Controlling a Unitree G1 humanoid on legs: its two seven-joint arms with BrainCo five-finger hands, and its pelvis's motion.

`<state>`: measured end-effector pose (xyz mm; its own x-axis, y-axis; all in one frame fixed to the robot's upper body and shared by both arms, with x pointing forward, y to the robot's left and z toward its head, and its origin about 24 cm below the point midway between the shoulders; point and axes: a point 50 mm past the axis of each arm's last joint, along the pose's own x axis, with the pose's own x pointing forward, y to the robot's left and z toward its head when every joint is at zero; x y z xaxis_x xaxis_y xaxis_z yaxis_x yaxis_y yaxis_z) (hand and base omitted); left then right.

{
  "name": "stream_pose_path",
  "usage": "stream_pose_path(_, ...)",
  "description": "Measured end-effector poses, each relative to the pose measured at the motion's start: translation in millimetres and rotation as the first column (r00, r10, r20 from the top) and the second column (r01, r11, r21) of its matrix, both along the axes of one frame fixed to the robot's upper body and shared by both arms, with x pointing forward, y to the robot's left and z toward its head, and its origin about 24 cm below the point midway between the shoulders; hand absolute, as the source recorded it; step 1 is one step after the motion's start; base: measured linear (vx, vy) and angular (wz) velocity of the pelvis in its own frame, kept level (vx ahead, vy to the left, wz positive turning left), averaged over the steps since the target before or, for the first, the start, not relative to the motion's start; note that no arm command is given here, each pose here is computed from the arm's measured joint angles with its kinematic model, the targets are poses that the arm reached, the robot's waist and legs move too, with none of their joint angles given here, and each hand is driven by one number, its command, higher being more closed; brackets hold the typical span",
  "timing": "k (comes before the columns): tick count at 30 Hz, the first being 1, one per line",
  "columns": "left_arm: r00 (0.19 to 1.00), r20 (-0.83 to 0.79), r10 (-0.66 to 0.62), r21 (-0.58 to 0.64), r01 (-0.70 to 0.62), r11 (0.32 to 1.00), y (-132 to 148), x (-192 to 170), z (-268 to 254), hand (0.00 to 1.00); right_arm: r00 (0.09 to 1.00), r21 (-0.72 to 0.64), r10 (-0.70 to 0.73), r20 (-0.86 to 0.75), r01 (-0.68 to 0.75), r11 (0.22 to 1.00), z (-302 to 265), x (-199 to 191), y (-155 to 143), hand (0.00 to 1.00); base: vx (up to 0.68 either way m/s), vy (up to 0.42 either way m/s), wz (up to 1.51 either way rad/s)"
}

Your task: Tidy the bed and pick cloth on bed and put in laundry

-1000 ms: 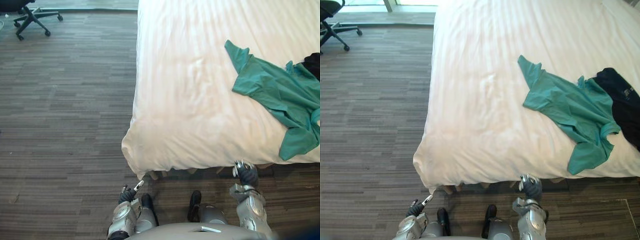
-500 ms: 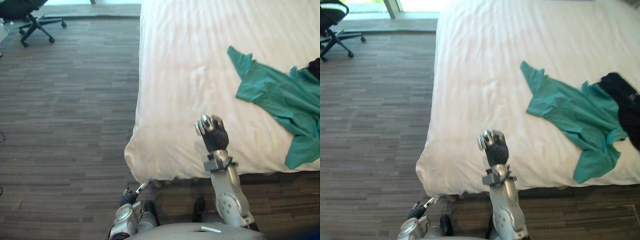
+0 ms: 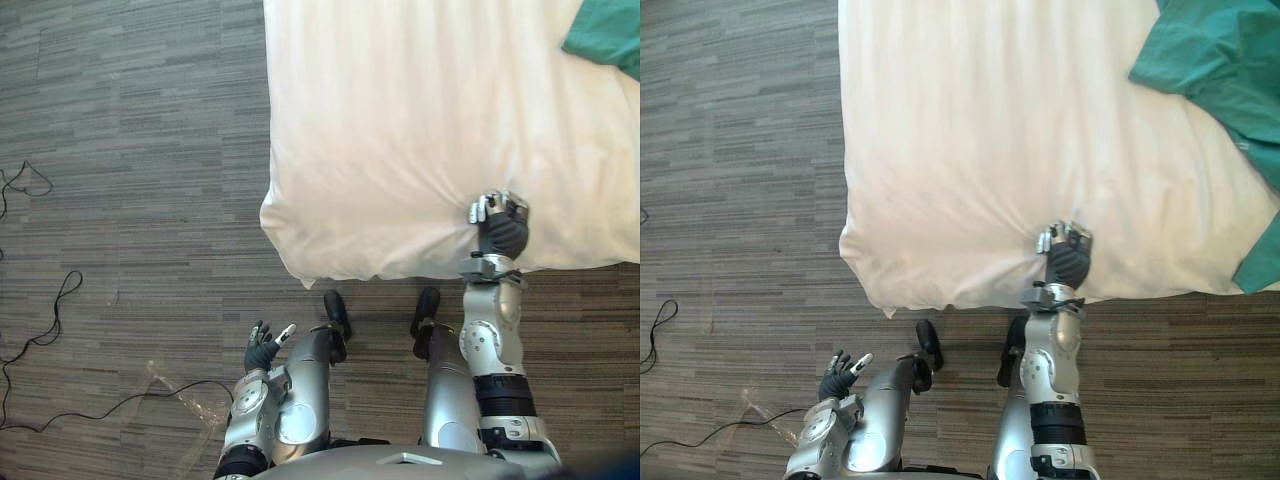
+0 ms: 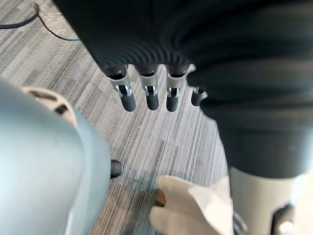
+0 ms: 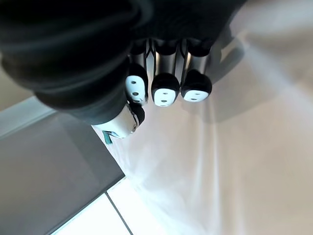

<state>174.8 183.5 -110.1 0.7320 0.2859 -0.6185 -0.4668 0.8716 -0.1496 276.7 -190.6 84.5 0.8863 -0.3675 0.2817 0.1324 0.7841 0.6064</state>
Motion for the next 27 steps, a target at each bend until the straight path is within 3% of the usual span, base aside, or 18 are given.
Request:
stream_pose_path(2, 0.999, -0.032, 0.024, -0.003, -0.025, 1.000, 5.8, -0.5, -4.6, 0.00, 0.999, 0.016, -0.040, -0.027, 0.040, 0.999, -7.7, -4.1, -8.8, 1.00, 0.01, 0.008, -0.13)
stream_pose_path(4, 0.997, -0.062, 0.042, -0.005, -0.042, 0.999, 11.2, -2.0, -8.6, 0.00, 0.979, 0.060, -0.115, -0.170, 0.126, 0.990, -40.6, -14.2, -26.0, 1.00, 0.03, 0.029, -0.18)
stream_pose_path(6, 0.997, -0.064, 0.049, 0.001, -0.049, 0.999, 15.8, 1.8, -7.3, 0.00, 0.835, 0.098, -0.186, -0.517, 0.274, 0.957, -114.7, -49.7, -52.2, 1.00, 0.05, 0.038, -0.27)
stream_pose_path(7, 0.997, -0.065, 0.048, 0.002, -0.048, 0.999, 16.0, 2.4, -7.3, 0.00, 0.790, 0.099, -0.185, -0.585, 0.296, 0.950, -130.3, -62.0, -55.2, 0.00, 0.07, 0.049, -0.37)
stream_pose_path(8, 0.996, -0.075, 0.048, 0.004, -0.048, 0.999, 16.3, 1.2, -8.5, 0.00, 0.702, 0.090, -0.198, -0.684, 0.351, 0.932, -153.7, -89.6, -62.0, 0.00, 0.10, 0.050, -0.38)
stream_pose_path(12, 0.994, -0.107, 0.034, 0.014, -0.032, 0.999, 13.8, -3.4, -12.5, 0.00, 0.525, 0.050, -0.174, -0.833, 0.384, 0.922, -191.4, -149.4, -60.2, 0.00, 0.10, 0.036, -0.57)
stream_pose_path(16, 0.995, -0.098, 0.029, 0.022, -0.026, 0.999, 12.7, -1.4, -11.0, 0.00, 0.436, 0.028, -0.112, -0.893, 0.303, 0.952, -206.1, -160.0, -47.4, 0.00, 0.07, -0.006, -1.30)
stream_pose_path(22, 0.977, -0.214, -0.015, -0.007, 0.014, 1.000, -2.6, -26.9, -27.5, 0.00, 0.286, -0.004, -0.040, -0.957, 0.125, 0.992, -223.2, -179.3, -26.4, 0.00, 0.04, 0.153, -0.62)
stream_pose_path(27, 0.967, -0.249, -0.060, -0.012, 0.059, 0.998, -8.3, -39.7, -32.8, 0.00, 0.259, -0.003, 0.000, -0.966, -0.010, 1.000, -226.3, -178.0, -8.1, 0.00, -0.06, 0.126, -0.48)
